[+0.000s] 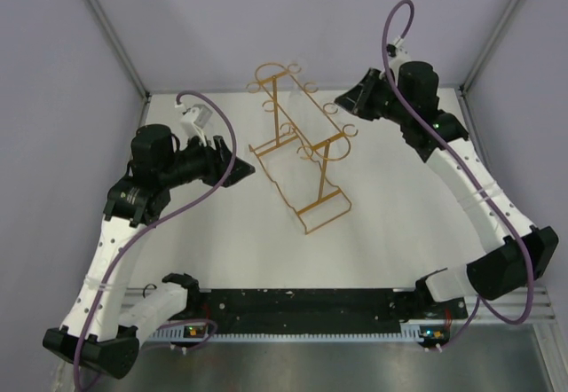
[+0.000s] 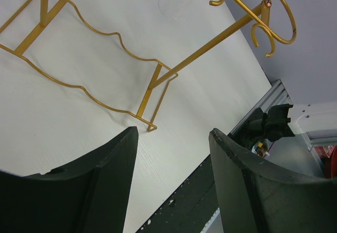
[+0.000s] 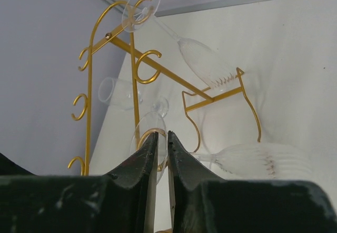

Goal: Take the wine glass off the wine glass rack

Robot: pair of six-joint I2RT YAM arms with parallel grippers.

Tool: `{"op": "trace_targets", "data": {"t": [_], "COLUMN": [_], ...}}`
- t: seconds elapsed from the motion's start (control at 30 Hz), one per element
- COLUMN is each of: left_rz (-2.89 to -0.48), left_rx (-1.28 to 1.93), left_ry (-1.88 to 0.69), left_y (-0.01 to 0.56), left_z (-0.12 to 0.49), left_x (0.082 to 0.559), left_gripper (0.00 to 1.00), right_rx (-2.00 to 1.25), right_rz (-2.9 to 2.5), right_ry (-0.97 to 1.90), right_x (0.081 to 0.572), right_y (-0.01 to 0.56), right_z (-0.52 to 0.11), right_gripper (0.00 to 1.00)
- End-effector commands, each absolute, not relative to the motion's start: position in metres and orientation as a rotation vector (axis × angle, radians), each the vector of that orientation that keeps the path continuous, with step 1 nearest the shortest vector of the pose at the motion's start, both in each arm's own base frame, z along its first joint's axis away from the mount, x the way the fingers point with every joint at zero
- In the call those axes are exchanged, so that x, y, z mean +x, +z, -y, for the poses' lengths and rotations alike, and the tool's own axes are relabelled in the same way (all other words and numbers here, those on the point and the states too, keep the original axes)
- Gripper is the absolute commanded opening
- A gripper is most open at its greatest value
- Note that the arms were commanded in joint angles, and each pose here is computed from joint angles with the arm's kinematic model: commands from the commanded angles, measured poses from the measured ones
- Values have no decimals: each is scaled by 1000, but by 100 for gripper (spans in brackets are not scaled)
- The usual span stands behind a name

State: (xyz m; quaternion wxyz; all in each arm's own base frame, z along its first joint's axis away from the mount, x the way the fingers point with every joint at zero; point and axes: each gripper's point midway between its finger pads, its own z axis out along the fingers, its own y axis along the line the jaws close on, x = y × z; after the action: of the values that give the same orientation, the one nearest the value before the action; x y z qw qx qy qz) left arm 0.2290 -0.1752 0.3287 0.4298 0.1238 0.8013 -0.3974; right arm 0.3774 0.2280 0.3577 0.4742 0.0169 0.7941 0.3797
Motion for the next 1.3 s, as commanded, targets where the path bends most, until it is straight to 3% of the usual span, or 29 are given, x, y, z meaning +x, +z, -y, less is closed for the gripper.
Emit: {"op": "trace_targets", "data": {"t": [0.0, 0.1, 0.97, 1.27], "left_rz": [-1956, -1964, -1909, -1841], "left_rx": [327, 322, 358, 365], "left_ry": [-978, -978, -1037, -1161], "left_y": [335, 332, 355, 381], "left_z": [174, 175, 178, 185], "left_x": [232, 233, 214, 190], "left_gripper": [62, 62, 62, 62], "right_rx": [31, 33, 95, -183], "right_rz": [-1851, -1838, -1693, -1586], "right_ry": [930, 941, 830, 830], "right_x": [371, 370, 383, 324], "right_y": [386, 391, 443, 488], "right_z": [-219, -219, -198, -195], "right_gripper": [8, 0, 0, 0]}}
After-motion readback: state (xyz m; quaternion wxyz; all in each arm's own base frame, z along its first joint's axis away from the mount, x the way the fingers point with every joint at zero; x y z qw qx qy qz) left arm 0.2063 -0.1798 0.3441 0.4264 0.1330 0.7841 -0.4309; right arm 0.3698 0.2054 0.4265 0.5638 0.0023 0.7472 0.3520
